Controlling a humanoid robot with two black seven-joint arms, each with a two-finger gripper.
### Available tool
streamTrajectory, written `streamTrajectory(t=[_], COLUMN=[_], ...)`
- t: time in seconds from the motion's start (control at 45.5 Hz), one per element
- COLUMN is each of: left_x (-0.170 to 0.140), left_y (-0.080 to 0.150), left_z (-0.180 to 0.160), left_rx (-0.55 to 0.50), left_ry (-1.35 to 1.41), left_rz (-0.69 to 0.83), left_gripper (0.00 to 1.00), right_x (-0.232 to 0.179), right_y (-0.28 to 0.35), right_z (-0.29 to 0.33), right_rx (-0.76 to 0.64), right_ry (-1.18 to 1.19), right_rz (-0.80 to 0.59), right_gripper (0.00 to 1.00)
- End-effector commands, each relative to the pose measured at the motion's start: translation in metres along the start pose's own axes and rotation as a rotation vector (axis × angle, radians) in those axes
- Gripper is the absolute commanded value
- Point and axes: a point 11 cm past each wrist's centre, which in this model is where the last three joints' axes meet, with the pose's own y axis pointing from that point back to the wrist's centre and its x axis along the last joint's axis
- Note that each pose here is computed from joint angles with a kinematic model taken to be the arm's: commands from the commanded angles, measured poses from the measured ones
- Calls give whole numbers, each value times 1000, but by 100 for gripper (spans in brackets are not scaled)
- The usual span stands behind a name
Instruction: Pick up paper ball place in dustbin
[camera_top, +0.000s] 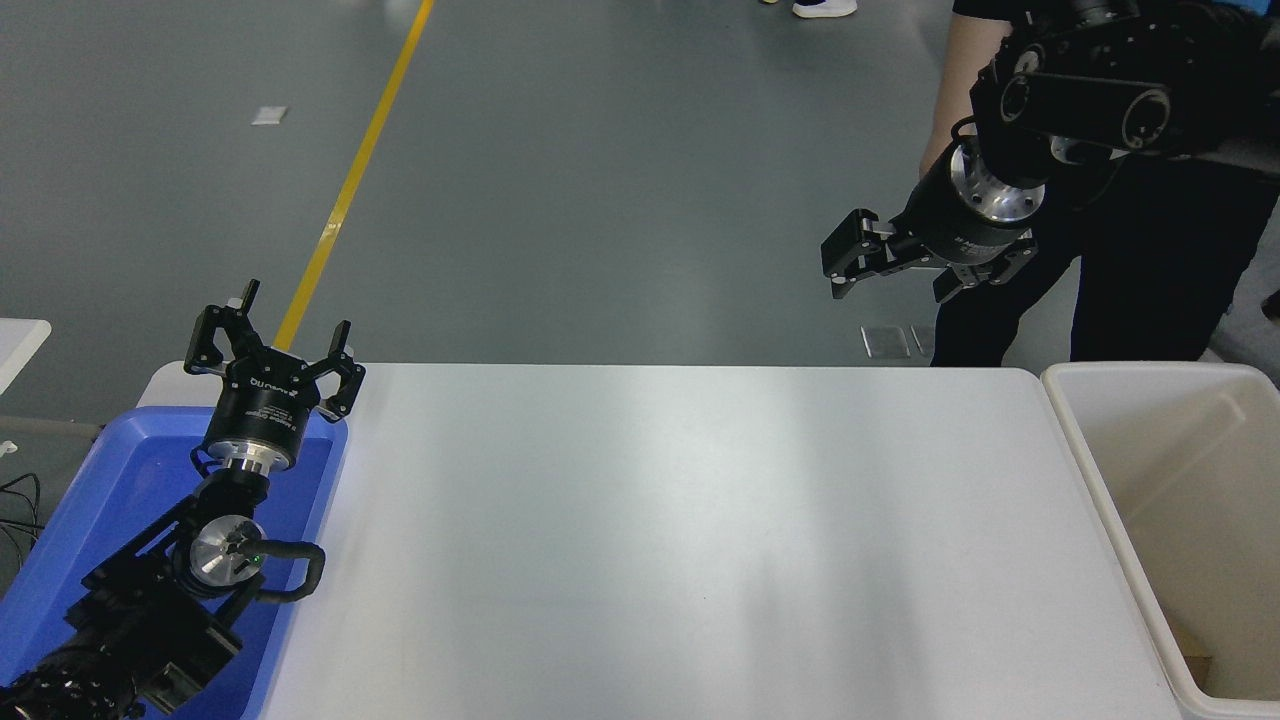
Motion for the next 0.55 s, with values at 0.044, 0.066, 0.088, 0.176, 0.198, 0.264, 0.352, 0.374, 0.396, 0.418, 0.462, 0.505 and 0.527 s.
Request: streamTrajectory(t=[0.044,0.066,0.088,0.176,0.198,0.264,0.352,0.374,0.396,0.418,0.462,0.505,0.527], left_x=[1,0,0,0,0,0,0,0,0,0,0,1,0], left_y=[1,0,0,0,0,0,0,0,0,0,0,1,0], left_z=[1,0,0,0,0,0,0,0,0,0,0,0,0], left_rx=[-1,-2,-2,-2,-2,-2,-2,-2,-2,-2,-2,-1,-2], left_ry=[-1,-1,-1,0,-1,0,-1,0,0,1,0,-1,0], left_rz=[2,1,1,0,1,0,1,0,0,-1,0,3,0], left_gripper=[98,98,98,98,98,98,98,98,98,98,98,98,98], right_x=[-33,-34,-35,-37,-37,-40,-40,-39,-39,-39,-39,-39,-39], right_y=[14,15,16,22,23,28,32,33,33,33,33,33,33], right_z=[-7,-7,-7,-6,-5,-5,-5,-5,-5,-4,-4,-4,-4], right_rx=[31,35,39,51,52,55,59,60,60,59,59,59,57], right_ry=[11,6,2,-12,-14,-12,-14,-14,-14,-15,-15,-15,-14], right_rz=[-87,-89,-91,-87,-86,-88,-82,-79,-78,-79,-79,-79,-79], right_gripper=[100,100,100,100,100,100,100,100,100,100,100,100,100])
